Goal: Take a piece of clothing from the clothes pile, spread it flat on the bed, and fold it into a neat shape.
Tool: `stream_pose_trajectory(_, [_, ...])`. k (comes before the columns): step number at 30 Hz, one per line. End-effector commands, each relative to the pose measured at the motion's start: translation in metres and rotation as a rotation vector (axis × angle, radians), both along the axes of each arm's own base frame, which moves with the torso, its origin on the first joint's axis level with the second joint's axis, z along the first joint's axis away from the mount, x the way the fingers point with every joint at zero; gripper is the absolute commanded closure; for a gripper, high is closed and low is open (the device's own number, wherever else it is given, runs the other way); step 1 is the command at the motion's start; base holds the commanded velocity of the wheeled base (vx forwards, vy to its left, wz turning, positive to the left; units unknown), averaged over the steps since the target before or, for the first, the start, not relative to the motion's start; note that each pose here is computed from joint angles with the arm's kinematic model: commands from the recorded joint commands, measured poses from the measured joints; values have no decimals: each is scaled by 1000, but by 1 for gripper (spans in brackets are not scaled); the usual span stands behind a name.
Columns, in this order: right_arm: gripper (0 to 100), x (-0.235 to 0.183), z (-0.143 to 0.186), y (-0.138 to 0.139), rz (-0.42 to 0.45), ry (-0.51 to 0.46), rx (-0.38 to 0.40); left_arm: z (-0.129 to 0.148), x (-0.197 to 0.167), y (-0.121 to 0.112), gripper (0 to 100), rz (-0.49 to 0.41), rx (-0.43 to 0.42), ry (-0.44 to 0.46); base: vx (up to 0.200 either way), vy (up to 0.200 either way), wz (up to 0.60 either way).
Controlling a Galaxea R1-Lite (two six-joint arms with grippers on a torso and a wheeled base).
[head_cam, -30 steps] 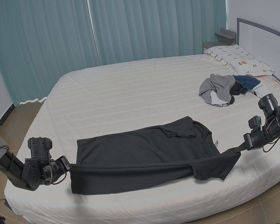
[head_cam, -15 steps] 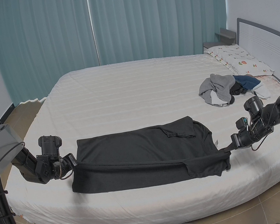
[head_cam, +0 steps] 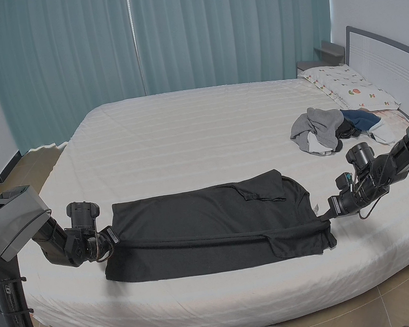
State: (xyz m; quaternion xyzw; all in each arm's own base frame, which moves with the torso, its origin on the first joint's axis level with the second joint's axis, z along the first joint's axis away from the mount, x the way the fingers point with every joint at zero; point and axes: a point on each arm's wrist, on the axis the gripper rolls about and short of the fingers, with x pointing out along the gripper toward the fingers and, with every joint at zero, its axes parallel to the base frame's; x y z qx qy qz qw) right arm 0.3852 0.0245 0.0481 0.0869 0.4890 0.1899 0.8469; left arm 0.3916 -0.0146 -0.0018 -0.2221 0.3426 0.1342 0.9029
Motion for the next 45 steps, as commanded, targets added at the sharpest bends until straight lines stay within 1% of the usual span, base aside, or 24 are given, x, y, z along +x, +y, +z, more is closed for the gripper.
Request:
stream_pose_trajectory(1, [100,6,-7,4,-13,-2,12,-10,2,0,100,10,-9,18,0,0,0])
stream_pose_trajectory(4, [100,12,-8,8,-61,-30,48,-8,7,0,100,48,-50,-4,0,0,0])
stream_pose_trajectory(6, [100,16,-10,10,-83,-52,54,-6,11,0,100,60,-66,-19,0,0,0])
stream_pose_trajectory(9, [100,17,-12,12,-93,-59,53,-5,12,1,100,64,-70,-23,0,0,0])
stream_pose_trajectory(10, [100,19,-19,13,-104,-55,48,-9,12,0,100,62,-70,-13,0,0,0])
stream_pose_trajectory(17, [100,22,-24,13,-110,-59,49,-14,14,0,100,62,-72,-6,0,0,0])
stream_pose_trajectory(22, [100,29,-29,13,-183,-89,77,-18,17,0,100,82,-93,-5,0,0,0])
stream_pose_trajectory(23, [0,30,-30,13,-188,-92,82,-19,17,0,0,83,-96,-5,0,0,0])
stream_pose_trajectory(28, [0,32,-31,14,-228,-90,111,-17,21,-1,0,99,-115,-23,0,0,0])
stream_pose_trajectory(30, [0,33,-30,13,-271,-75,143,-16,24,-1,0,128,-145,-36,0,0,0])
stream_pose_trajectory(31, [0,33,-29,13,-276,-76,147,-15,24,-1,0,130,-147,-38,0,0,0])
stream_pose_trajectory(34, [0,33,-21,8,-347,-95,205,-12,22,2,0,147,-160,-41,0,0,0])
stream_pose_trajectory(35, [0,33,-21,8,-347,-95,205,-12,22,2,0,147,-160,-41,0,0,0])
stream_pose_trajectory(36, [0,26,-8,6,-421,-85,271,1,16,6,0,156,-161,-60,0,0,0])
stream_pose_trajectory(37, [0,23,-6,6,-442,-72,287,6,13,9,0,163,-164,-67,0,0,0])
stream_pose_trajectory(38, [0,23,-6,6,-442,-72,287,6,13,9,0,163,-164,-67,0,0,0])
stream_pose_trajectory(40, [0,6,0,4,-506,-19,331,18,6,20,0,190,-192,-86,0,0,0])
stream_pose_trajectory(42, [0,-9,-3,2,-531,22,345,20,6,20,0,224,-239,-98,0,0,0])
stream_pose_trajectory(43, [0,-13,-5,-1,-543,25,349,21,6,20,0,236,-256,-102,0,0,0])
stream_pose_trajectory(45, [0,-18,-12,-3,-566,26,384,22,6,19,0,238,-276,-101,0,0,0])
